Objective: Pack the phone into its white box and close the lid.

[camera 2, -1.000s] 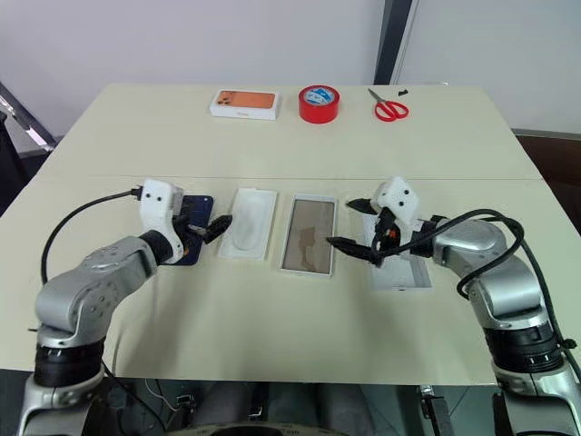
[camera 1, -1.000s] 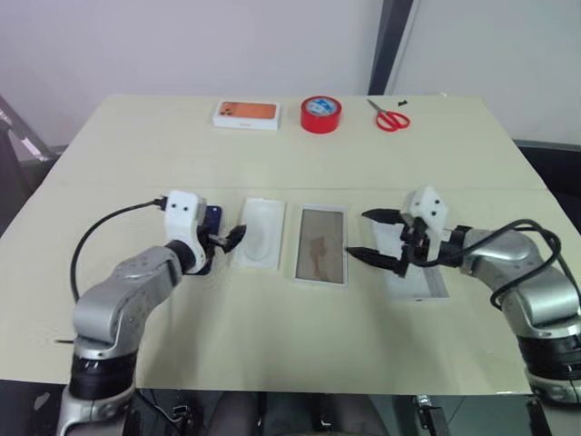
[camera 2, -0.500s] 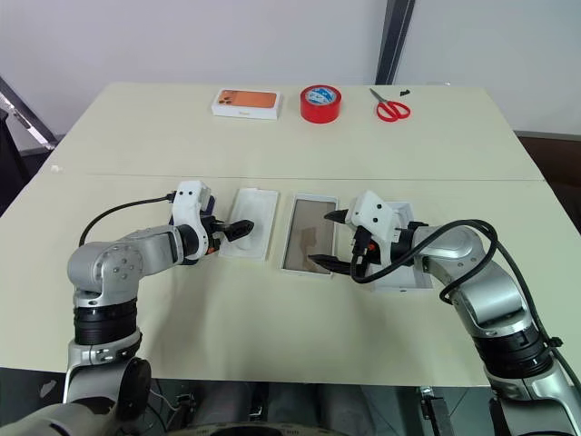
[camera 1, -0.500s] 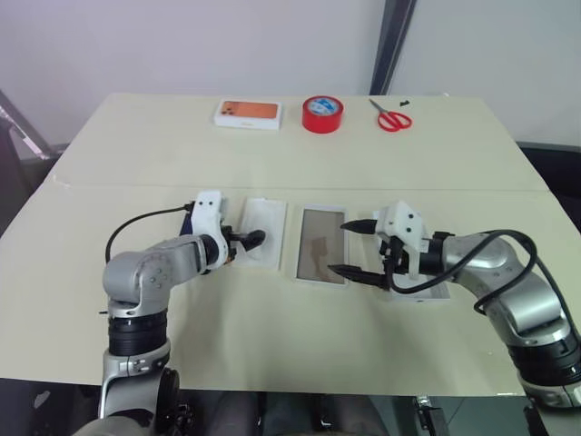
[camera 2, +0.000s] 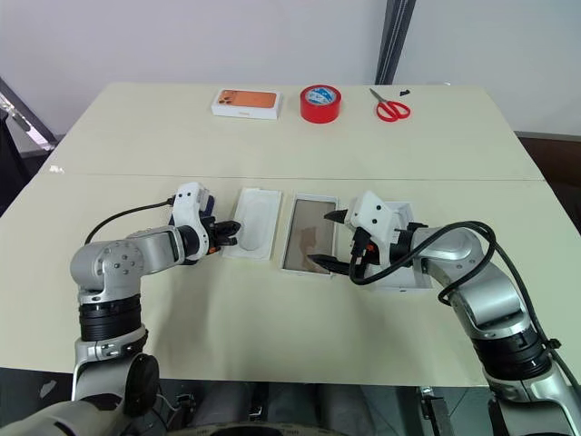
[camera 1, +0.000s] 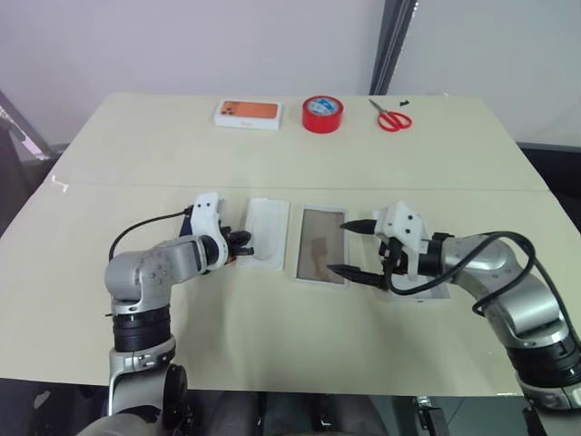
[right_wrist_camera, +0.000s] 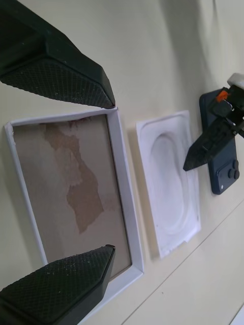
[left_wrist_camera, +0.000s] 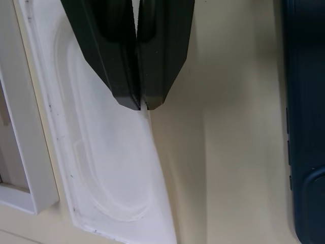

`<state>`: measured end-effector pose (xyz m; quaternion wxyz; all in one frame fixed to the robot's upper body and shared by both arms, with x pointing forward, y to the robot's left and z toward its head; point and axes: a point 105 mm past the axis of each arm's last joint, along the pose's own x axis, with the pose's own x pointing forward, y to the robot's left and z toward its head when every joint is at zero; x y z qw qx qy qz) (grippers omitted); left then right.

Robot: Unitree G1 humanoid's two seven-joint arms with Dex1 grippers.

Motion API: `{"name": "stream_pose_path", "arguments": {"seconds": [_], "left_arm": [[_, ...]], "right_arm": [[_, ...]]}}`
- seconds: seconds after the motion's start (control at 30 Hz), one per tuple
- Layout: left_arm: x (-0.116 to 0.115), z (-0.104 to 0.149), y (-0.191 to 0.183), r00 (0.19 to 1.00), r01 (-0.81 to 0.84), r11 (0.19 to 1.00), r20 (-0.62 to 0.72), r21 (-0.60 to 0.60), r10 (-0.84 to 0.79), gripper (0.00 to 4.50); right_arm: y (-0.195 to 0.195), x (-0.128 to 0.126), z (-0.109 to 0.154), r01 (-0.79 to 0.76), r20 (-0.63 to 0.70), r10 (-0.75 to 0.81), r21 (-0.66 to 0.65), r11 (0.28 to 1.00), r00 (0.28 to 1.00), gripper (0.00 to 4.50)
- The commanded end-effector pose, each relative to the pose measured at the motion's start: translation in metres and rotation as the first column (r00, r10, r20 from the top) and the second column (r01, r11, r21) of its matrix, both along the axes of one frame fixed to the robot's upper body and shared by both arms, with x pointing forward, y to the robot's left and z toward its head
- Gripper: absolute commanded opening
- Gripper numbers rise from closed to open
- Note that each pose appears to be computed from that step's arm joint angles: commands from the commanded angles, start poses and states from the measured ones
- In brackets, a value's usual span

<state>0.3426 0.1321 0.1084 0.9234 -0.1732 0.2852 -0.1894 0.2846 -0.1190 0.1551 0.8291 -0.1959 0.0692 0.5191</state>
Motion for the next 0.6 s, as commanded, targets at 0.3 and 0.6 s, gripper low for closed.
{"name": "stream_pose_path", "arguments": {"seconds": [0.3, 0.6], "left_arm": [[-0.001, 0.044, 0.023, 0.99, -0.078, 0.959, 0.09, -0.274, 0.106, 0.06], [-0.007, 0.042, 0.024, 0.991, -0.065, 0.972, 0.101, -0.228, 0.09, 0.0]], "right_arm": [[0.014, -0.018, -0.035, -0.14, -0.02, 0.139, -0.233, 0.962, 0.99, 4.5], [0.031, -0.016, -0.052, -0.176, -0.02, 0.178, -0.275, 0.945, 0.984, 1.05]]}}
